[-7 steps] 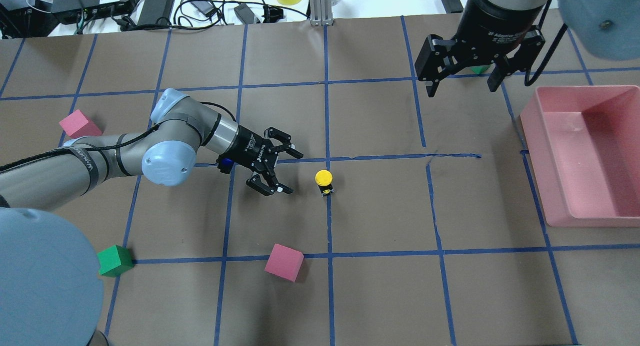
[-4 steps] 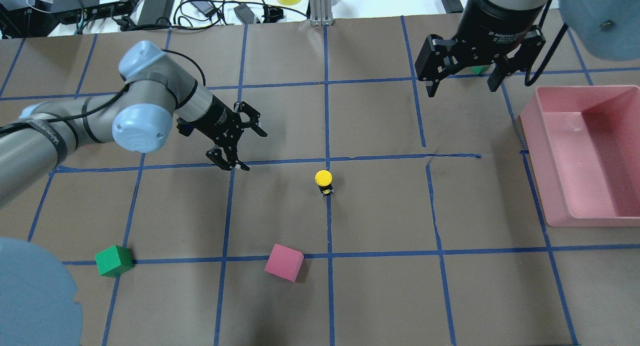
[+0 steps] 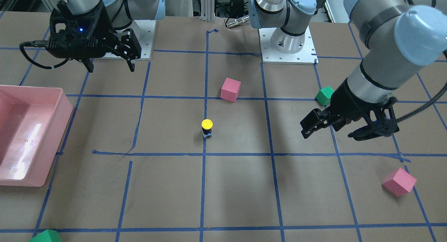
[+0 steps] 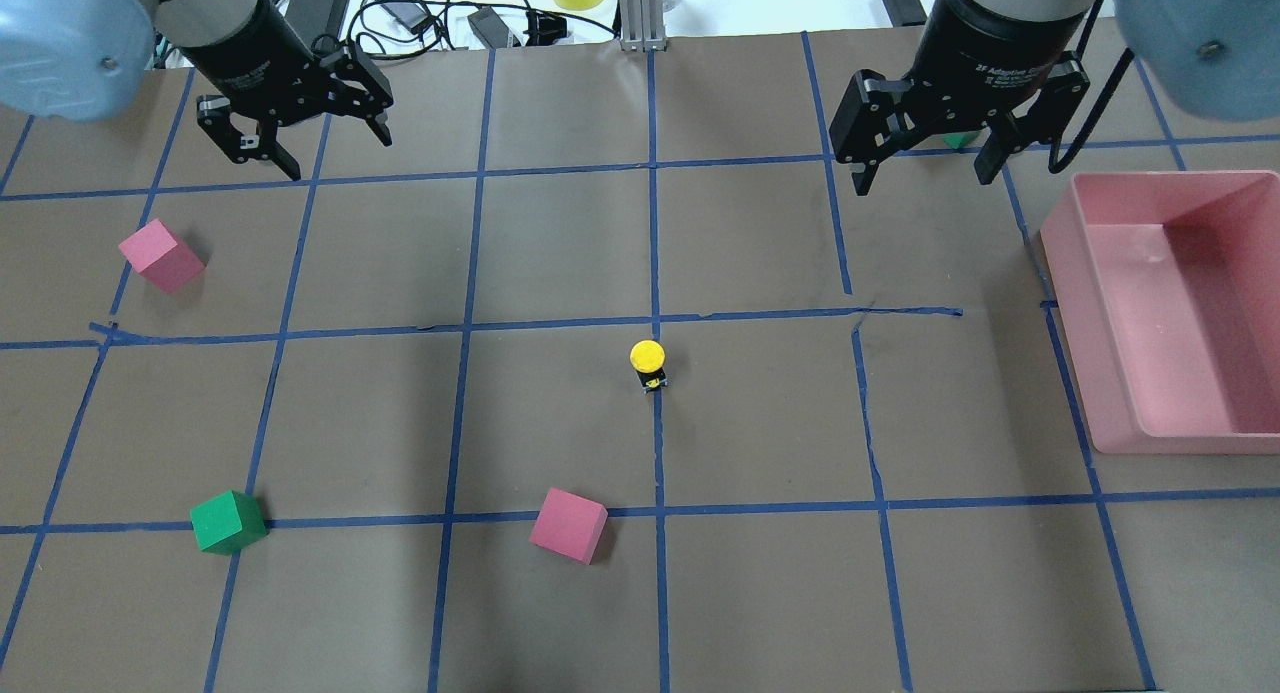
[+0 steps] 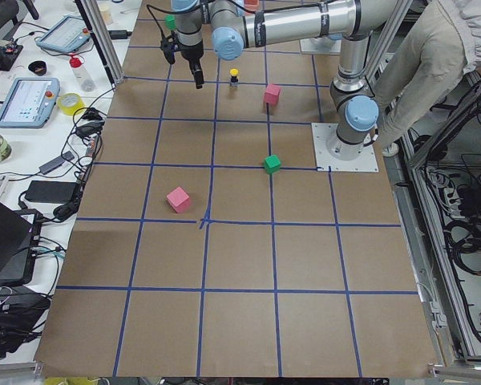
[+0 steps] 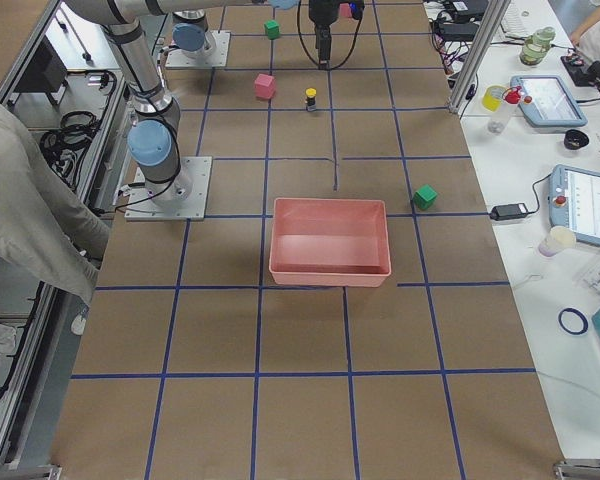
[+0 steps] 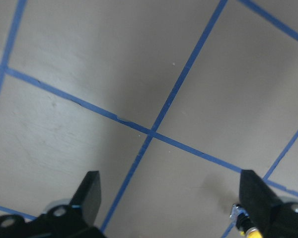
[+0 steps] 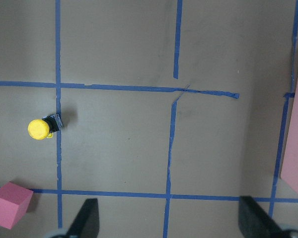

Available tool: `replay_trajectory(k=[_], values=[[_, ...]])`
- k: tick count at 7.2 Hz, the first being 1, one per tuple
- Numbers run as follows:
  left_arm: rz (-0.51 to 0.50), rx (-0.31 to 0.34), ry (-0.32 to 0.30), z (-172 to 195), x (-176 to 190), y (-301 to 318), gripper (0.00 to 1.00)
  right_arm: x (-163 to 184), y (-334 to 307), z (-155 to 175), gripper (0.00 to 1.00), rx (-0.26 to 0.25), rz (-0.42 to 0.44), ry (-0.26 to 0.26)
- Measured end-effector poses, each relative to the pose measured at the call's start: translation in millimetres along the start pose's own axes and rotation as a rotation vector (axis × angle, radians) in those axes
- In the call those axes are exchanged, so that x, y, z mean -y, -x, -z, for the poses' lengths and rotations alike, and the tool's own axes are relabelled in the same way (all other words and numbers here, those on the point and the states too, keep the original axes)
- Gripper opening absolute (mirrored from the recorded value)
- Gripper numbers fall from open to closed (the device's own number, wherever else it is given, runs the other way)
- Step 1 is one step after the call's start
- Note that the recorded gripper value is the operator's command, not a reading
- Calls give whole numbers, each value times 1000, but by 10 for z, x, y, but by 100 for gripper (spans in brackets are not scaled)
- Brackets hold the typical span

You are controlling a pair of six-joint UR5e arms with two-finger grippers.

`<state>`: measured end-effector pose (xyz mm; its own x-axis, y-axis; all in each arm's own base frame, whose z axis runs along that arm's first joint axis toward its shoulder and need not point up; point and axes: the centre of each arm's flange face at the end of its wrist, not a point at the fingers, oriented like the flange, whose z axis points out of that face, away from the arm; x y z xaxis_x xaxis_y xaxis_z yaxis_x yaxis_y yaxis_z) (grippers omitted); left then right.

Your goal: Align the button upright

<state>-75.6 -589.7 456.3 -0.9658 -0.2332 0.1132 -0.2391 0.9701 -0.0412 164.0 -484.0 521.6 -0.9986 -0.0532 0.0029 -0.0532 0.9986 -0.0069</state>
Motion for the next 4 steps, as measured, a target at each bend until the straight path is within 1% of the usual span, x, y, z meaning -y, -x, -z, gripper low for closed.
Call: replay_trajectory(k=[2, 3, 4], values=[[-126, 3, -67, 432, -277, -59, 100, 0, 0, -1, 100, 0, 0, 0], [-199, 15, -83, 566, -442, -130, 100, 0, 0, -1, 100, 0, 0, 0], [-270, 40, -83, 599, -604, -218, 100, 0, 0, -1, 100, 0, 0, 0]])
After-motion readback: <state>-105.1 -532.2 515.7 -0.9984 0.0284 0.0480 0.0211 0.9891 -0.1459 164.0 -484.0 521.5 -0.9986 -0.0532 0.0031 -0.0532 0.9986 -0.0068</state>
